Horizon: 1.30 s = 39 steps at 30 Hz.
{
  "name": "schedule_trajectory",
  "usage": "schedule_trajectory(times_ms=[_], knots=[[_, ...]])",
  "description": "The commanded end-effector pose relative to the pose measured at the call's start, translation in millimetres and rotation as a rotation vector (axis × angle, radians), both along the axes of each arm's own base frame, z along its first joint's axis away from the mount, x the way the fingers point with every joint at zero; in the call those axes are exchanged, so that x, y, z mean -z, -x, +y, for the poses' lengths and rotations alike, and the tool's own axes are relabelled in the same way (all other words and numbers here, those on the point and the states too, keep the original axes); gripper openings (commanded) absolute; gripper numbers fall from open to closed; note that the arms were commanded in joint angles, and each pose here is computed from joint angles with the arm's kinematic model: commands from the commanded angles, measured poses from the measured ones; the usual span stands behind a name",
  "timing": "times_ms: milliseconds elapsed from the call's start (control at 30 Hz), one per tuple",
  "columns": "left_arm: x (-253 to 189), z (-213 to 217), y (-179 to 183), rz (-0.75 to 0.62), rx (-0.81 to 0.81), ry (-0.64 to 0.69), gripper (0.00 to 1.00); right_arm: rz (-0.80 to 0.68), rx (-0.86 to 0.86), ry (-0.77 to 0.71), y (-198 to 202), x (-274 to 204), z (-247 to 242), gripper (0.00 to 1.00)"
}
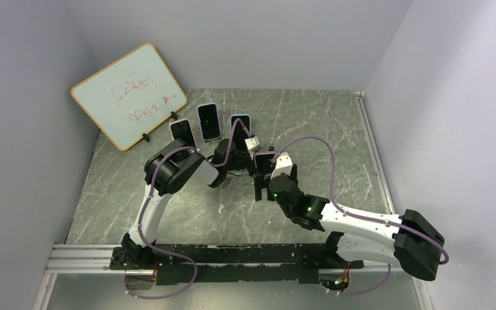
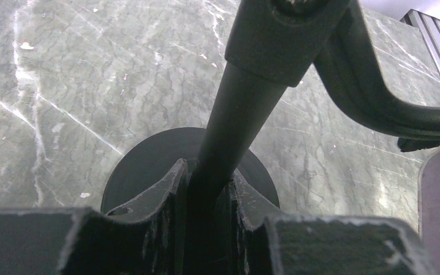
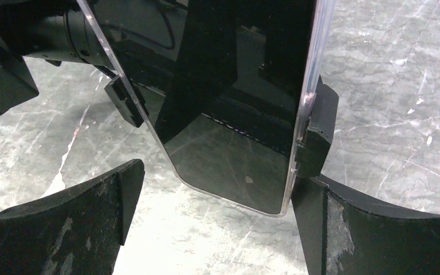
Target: Place the phone on the phone stand
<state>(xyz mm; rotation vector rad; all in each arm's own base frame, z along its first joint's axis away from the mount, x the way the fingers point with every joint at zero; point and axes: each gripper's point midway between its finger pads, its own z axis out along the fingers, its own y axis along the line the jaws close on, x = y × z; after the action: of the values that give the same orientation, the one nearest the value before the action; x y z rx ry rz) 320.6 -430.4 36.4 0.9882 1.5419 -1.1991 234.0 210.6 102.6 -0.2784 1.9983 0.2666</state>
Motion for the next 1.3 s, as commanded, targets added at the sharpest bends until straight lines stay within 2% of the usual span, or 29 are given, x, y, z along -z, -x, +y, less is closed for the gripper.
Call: schedule_trajectory(times_ms=[0, 167, 267, 433, 567, 633, 967, 1267], knots=[[44.1, 15.5, 15.2, 0.190, -0.007, -0.125, 0.05, -0.017, 0.048, -0.030, -7.2, -4.5, 1.1, 1.00], [45.9, 15.5, 15.3, 0.197, -0.010, -0.125, 0.05, -0.014, 0.118, -0.013, -12.4, 0.1, -6.2, 1.00], [46.1, 16.0, 15.2, 0.199, -0.014, -0.123, 0.05, -0.017, 0.144, -0.020, -14.6, 0.8, -7.7, 0.96], [47.4, 16.0, 16.8, 0.208, -0.016, -0.118, 0.05, -0.026, 0.182, -0.028, -18.5, 2.6, -9.5, 0.81], [48.9, 16.7, 19.6, 0.219, -0.025, -0.112, 0.05, -0.027, 0.221, -0.039, -21.5, 4.1, -10.9, 0.64], [48.4, 17.7, 20.5, 0.225, -0.038, -0.103, 0.05, -0.023, 0.244, -0.048, -22.3, 5.6, -12.2, 0.59], [40.7, 25.7, 16.0, 0.244, -0.175, -0.026, 0.05, 0.025, 0.407, -0.193, -20.6, 17.0, -20.6, 0.51], [42.0, 27.3, 17.8, 0.257, -0.190, -0.016, 0.05, 0.035, 0.422, -0.178, -21.9, 21.9, -18.4, 0.51]])
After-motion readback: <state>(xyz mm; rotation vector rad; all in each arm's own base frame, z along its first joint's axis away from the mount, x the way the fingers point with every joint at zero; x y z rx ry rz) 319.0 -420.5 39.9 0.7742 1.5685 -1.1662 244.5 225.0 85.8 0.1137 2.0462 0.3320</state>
